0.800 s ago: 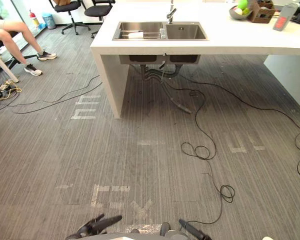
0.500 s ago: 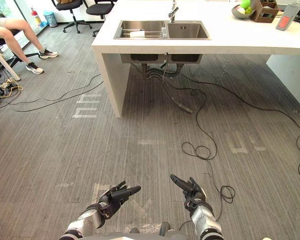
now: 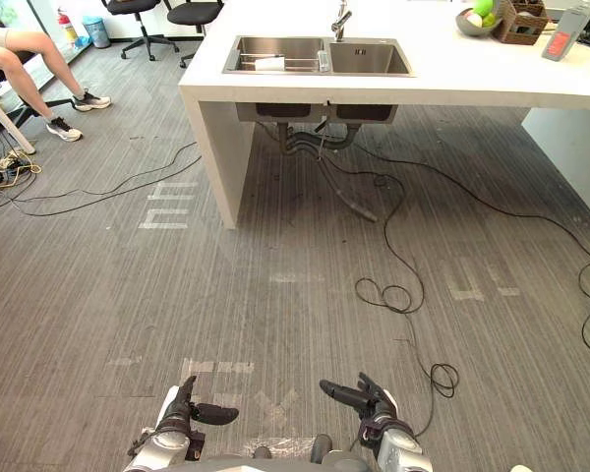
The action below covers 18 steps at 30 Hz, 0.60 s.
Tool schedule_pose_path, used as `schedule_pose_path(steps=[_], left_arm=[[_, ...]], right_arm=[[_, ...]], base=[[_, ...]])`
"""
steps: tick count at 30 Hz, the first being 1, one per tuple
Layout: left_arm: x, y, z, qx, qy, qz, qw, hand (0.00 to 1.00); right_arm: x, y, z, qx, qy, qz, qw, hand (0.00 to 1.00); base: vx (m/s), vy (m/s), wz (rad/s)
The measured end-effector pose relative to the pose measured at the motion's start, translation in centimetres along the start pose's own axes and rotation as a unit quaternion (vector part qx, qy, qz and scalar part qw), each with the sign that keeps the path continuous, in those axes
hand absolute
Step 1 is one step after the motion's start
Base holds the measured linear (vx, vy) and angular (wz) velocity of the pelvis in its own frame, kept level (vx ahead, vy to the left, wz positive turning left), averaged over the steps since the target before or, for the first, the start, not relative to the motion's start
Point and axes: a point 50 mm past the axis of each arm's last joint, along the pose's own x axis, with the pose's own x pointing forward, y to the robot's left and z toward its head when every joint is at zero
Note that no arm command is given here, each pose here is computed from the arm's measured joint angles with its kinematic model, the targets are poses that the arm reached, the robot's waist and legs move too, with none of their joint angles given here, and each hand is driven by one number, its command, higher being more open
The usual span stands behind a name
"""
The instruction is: Walk over to the sink, pick up the cup, carry it to the dishwasher, place the cup inside the dishwasher, then close the dishwasher door
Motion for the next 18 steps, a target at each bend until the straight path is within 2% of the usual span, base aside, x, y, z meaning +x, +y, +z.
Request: schedule_pose_path(steps=[7, 12, 15, 18], left_arm=[[-0.1, -0.3, -1.2, -0.017, 0.027, 0.009, 0.999, 1.0], [-0.2, -0.4, -2.7, -0.142, 0.086, 0.002, 0.986, 1.0], [-0.3, -0.8, -3.6, -0.228, 0.116, -0.041, 0.966, 1.0], [-0.3, -1.1, -3.6, -0.236, 0.109, -0.078, 0.962, 1.0]], right_arm=[[-0.3, -0.6, -1.7, -0.031, 0.033, -0.012, 0.999, 1.0], [-0.3, -0.7, -2.1, -0.026, 0.041, -0.013, 0.999, 1.0], [-0.5, -0.9, -2.7, 0.022, 0.052, -0.018, 0.998, 1.0], [-0.6, -1.1, -3.6, 0.066, 0.072, -0.025, 0.995, 1.0]], base=[[-0.01, 0.002, -0.01], [-0.04, 0.022, -0.11], [-0.04, 0.022, 0.0], [-0.01, 0.006, 0.01]])
